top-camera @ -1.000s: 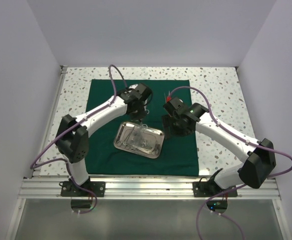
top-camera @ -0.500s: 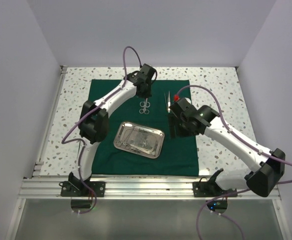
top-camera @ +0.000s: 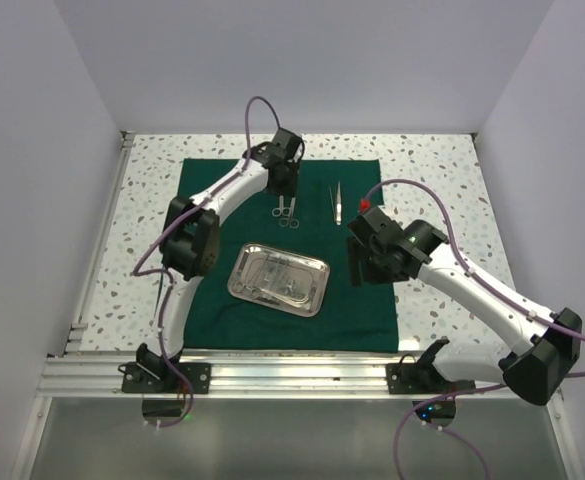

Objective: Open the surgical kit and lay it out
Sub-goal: Place the medical item in the surgical kit, then pick up the medical item from the container.

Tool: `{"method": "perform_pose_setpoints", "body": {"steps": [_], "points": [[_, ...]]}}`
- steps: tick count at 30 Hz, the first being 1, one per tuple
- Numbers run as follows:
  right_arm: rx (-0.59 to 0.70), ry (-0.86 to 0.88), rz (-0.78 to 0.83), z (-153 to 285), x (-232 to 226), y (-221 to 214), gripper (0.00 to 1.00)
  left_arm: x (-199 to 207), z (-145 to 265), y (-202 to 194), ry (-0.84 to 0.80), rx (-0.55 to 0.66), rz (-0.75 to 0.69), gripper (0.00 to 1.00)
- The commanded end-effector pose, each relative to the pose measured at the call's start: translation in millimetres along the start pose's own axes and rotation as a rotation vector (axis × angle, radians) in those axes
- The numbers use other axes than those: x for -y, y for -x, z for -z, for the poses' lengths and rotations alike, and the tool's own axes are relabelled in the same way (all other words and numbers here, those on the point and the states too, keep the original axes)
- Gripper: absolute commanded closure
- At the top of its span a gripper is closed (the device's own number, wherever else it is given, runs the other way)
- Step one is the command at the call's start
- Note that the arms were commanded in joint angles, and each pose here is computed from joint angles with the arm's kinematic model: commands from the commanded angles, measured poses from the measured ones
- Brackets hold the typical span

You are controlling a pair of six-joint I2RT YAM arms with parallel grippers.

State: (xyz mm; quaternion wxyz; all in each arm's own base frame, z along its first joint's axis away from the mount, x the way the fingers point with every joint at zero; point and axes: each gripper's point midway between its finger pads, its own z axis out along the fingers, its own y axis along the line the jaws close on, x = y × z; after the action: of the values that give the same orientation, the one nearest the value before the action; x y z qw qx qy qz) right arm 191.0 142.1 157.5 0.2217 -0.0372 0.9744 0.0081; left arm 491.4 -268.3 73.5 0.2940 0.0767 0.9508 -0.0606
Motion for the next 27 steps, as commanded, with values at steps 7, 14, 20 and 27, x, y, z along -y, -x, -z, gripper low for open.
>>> {"method": "perform_pose_setpoints", "body": {"steps": [7,14,20,27], "points": [[-0.021,0.046,0.007,-20.8,-31.3,20.5,0.26,-33.9,99.4,-35.6,0.002,0.040,-0.183,0.61],[-0.033,0.084,0.006,-27.1,-45.1,25.2,0.27,-42.8,102.8,-91.9,-0.041,-0.035,-0.204,0.65],[-0.043,0.090,-0.008,-27.3,-44.9,20.4,0.27,-33.4,93.7,-119.8,-0.080,-0.093,-0.210,0.69],[-0.050,0.077,-0.036,-23.9,-35.9,8.8,0.27,-10.6,87.3,-129.6,-0.137,-0.102,-0.226,0.69]]}}
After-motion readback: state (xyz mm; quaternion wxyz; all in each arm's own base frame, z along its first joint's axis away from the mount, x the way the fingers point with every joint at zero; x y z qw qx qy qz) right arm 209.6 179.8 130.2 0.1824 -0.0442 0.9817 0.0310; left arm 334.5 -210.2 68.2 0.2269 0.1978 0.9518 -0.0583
